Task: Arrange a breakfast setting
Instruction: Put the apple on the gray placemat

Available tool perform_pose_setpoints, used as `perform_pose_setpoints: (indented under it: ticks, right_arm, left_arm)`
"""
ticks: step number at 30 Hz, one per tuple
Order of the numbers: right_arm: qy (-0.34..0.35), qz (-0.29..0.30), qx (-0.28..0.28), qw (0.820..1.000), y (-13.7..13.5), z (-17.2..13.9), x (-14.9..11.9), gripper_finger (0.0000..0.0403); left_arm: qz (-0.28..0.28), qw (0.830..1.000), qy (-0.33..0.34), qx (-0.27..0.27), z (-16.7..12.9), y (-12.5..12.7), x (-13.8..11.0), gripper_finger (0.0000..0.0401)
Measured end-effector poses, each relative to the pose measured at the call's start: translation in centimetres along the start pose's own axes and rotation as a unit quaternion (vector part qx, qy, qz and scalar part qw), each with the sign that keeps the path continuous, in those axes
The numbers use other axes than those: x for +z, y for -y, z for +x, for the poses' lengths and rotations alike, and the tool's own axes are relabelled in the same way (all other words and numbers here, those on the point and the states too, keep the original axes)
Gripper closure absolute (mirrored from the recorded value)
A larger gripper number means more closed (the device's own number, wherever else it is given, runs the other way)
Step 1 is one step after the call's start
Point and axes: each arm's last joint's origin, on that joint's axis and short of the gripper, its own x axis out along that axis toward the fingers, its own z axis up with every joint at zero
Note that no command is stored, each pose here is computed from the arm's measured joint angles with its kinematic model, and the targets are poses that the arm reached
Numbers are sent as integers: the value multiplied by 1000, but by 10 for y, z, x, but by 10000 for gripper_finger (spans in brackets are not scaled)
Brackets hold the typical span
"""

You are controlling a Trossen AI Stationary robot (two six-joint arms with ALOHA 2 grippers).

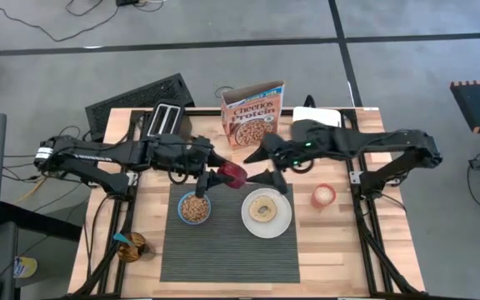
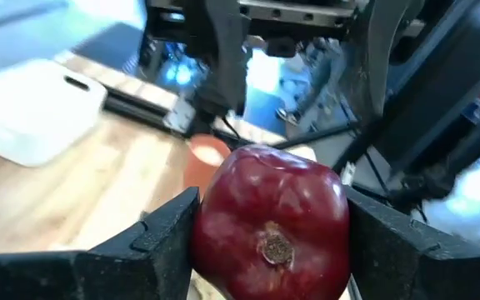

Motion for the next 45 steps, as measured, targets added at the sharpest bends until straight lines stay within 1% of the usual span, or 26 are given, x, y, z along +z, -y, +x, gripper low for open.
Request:
perform_pose_setpoints:
  ticks: [2,6,8,11,14,17,20,23,25,27,30,33,36,42,45]
  right_arm:
    - [4,-10,-23,1000,-1,-10,2,68]
    - [35,-43,-78,995,-5,-27,8,57]
    - [55,-62,-105,991,-7,-38,13,55]
    - [70,-95,-127,985,-11,-44,16,54]
    - [73,-117,-130,982,-12,-43,16,54]
    - [79,-121,-130,981,-11,-41,18,54]
    - [69,-116,-138,981,-6,-37,16,54]
    - [77,-115,-138,981,-4,-28,16,55]
    - [72,-115,-138,981,-3,-24,14,56]
    - [93,-118,-135,979,-2,-18,18,57]
    - [102,-127,-133,978,-2,-13,18,51]
    - [113,-157,-132,972,-4,-8,19,31]
    - [130,-171,-132,968,-6,-4,21,8]
    - [146,-197,-133,960,-9,-4,24,13]
    - [131,-187,-134,964,-8,-2,21,12]
  left_arm:
    - [5,1000,19,8,-9,2,5,169]
    - [19,997,70,16,-27,6,17,171]
    - [26,994,101,9,-33,8,23,171]
    - [29,986,164,-26,-43,13,32,170]
    - [37,972,222,-69,-47,14,34,170]
    - [32,956,266,-116,-47,12,32,172]
    - [4,942,302,-148,-47,6,31,171]
    - [-28,931,323,-165,-47,1,25,167]
    - [-41,925,335,-172,-47,-2,22,167]
    - [-50,919,348,-181,-49,-5,20,167]
    - [-63,910,364,-190,-51,-7,19,167]
    - [-73,910,365,-184,-51,-9,20,167]
    - [-76,910,367,-180,-51,-9,19,168]
    - [-89,910,367,-170,-50,-10,19,167]
    - [-99,915,359,-154,-47,-12,17,167]
